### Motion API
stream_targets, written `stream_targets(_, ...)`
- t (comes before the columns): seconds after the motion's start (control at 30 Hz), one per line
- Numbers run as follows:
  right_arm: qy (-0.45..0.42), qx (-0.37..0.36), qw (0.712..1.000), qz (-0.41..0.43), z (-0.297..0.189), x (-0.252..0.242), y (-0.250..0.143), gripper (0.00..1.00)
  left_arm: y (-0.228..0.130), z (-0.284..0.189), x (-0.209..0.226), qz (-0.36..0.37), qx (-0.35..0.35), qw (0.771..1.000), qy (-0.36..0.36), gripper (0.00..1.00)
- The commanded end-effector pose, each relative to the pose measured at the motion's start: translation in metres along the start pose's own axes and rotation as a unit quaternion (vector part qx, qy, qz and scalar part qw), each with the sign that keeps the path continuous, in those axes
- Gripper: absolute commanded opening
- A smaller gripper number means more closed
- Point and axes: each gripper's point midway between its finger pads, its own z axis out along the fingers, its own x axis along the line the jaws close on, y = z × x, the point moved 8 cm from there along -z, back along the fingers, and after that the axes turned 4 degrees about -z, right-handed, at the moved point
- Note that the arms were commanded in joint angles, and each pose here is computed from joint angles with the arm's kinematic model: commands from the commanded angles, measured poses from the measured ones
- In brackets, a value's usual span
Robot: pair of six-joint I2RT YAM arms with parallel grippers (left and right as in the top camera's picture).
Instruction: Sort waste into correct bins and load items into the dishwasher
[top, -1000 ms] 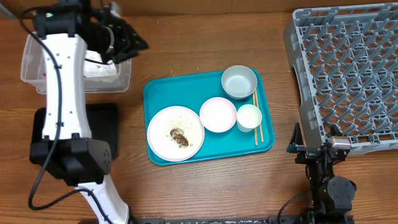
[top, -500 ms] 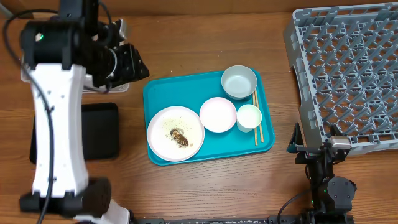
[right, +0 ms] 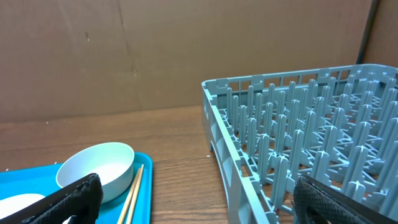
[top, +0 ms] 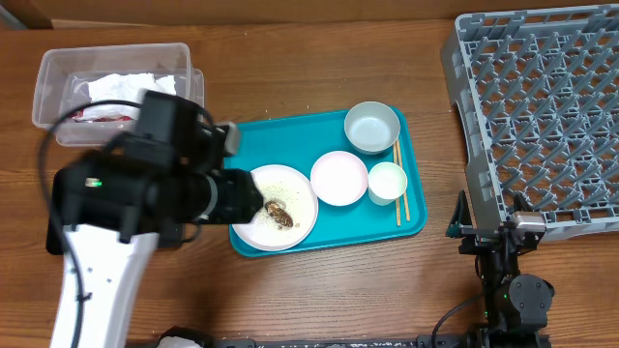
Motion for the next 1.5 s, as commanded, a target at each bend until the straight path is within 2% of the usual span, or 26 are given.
stream_targets(0.0, -0.004, -0.002, 1.0, -0.002, 0.0, -0.001, -0.002, 1.0, -0.012, 0.033, -0.01, 0.008, 0.029, 1.0, -0.004, 0.53)
stream_targets(0.1, -0.004, -0.002, 1.0, -0.002, 0.0, -0.001, -0.002, 1.0, -0.019, 0.075, -0.02, 0.026, 0.038, 0.999, 0.008, 0.54)
stream_targets(0.27, -0.004, -0.002, 1.0, -0.002, 0.0, -0.001, -0.002, 1.0, -0.036, 0.139, -0.033, 0.041, 0.02, 0.996, 0.082, 0.53)
stream_targets(0.43, -0.004, -0.002, 1.0, -0.002, 0.0, -0.001, -0.002, 1.0, -0.044, 0.18, -0.05, 0.069, -0.008, 0.988, 0.139, 0.52)
stream_targets(0.63, -0.004, -0.002, 1.0, -0.002, 0.0, -0.001, -0.002, 1.0, -0.036, 0.235, -0.054, 0.036, -0.005, 0.987, 0.159, 0.04)
stream_targets(0.8, -0.004, -0.002, 1.0, -0.002, 0.0, -0.001, -0.002, 1.0, -0.031, 0.274, -0.058, 0.018, 0.004, 0.989, 0.144, 0.04)
stream_targets(0.97, -0.004, -0.002, 1.0, -0.002, 0.0, -0.001, -0.002, 1.0, -0.024, 0.293, -0.061, 0.011, -0.014, 0.991, 0.133, 0.04)
stream_targets(1.47, -0.004, -0.002, 1.0, -0.002, 0.0, -0.001, -0.002, 1.0, 0.003, 0.289, -0.038, -0.03, -0.102, 0.974, 0.201, 0.04)
